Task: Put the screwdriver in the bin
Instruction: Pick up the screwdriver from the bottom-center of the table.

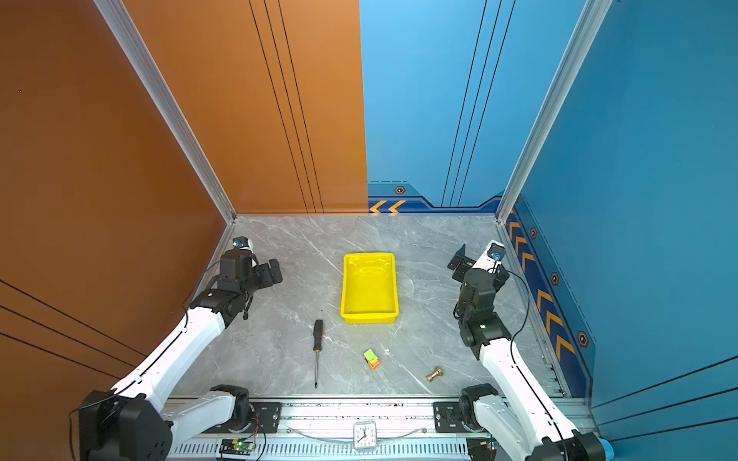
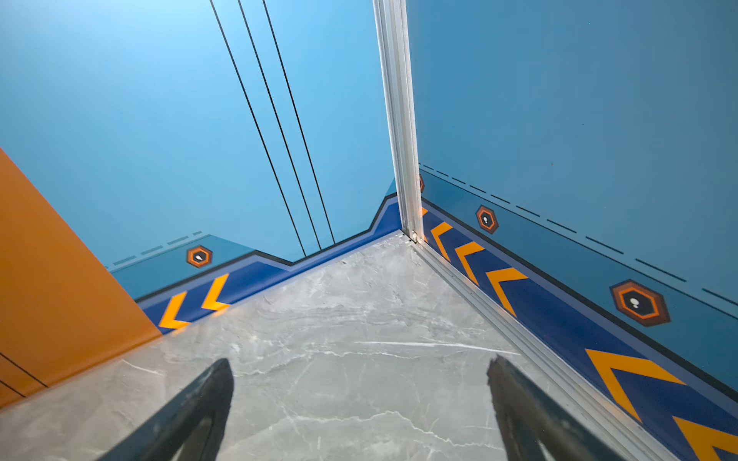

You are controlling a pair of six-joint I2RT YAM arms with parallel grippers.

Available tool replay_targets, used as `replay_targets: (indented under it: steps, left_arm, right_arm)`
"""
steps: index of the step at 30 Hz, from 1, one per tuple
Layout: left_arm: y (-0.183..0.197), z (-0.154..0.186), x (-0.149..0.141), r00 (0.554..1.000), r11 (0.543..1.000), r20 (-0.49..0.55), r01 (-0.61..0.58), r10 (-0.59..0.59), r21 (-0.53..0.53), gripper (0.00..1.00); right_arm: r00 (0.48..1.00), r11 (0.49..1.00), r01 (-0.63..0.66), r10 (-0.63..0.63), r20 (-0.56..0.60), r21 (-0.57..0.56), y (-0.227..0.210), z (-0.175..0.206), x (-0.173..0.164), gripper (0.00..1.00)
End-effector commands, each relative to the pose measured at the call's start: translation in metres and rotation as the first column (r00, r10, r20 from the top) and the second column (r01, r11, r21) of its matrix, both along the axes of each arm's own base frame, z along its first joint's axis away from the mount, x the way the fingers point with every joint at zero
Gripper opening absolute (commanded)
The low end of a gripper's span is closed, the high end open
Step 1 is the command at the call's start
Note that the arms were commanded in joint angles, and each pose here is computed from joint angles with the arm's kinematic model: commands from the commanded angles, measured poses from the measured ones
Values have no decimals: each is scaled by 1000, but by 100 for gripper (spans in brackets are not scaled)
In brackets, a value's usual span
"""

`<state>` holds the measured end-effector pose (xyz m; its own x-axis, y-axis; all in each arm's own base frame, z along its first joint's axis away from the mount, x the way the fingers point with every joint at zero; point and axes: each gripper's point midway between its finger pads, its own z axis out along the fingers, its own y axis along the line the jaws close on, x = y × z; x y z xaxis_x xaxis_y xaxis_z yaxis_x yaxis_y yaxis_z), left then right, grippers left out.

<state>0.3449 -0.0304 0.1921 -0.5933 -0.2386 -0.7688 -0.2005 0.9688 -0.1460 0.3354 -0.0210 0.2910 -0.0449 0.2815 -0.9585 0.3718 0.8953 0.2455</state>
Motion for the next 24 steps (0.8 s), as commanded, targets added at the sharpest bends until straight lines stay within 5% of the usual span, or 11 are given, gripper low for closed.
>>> replay_targets:
  steps: [1, 6, 12, 16, 24]
  left_arm:
    - [-21, -44, -62, 951, 999, -306, 12, -28, -53, 98]
    - [-53, -62, -100, 879, 995, -469, 56, -89, -85, 98]
    - [-77, -86, -120, 807, 991, -576, 105, -132, -79, 98]
    - [-92, -96, -122, 778, 989, -611, 135, -148, -67, 98]
    - [-126, -119, -111, 760, 983, -624, 143, -181, -111, 99]
  right_arm:
    - [926, 993, -61, 95, -366, 102, 22, -69, -25, 100]
    - [822, 929, -355, 363, -438, 103, 104, -60, -24, 100]
    - [535, 665, -747, 627, -565, 30, 213, -73, -39, 100]
    - [382, 503, -863, 706, -596, 43, 259, -78, -64, 100]
    - [180, 287, -955, 765, -618, 78, 315, -97, -111, 100]
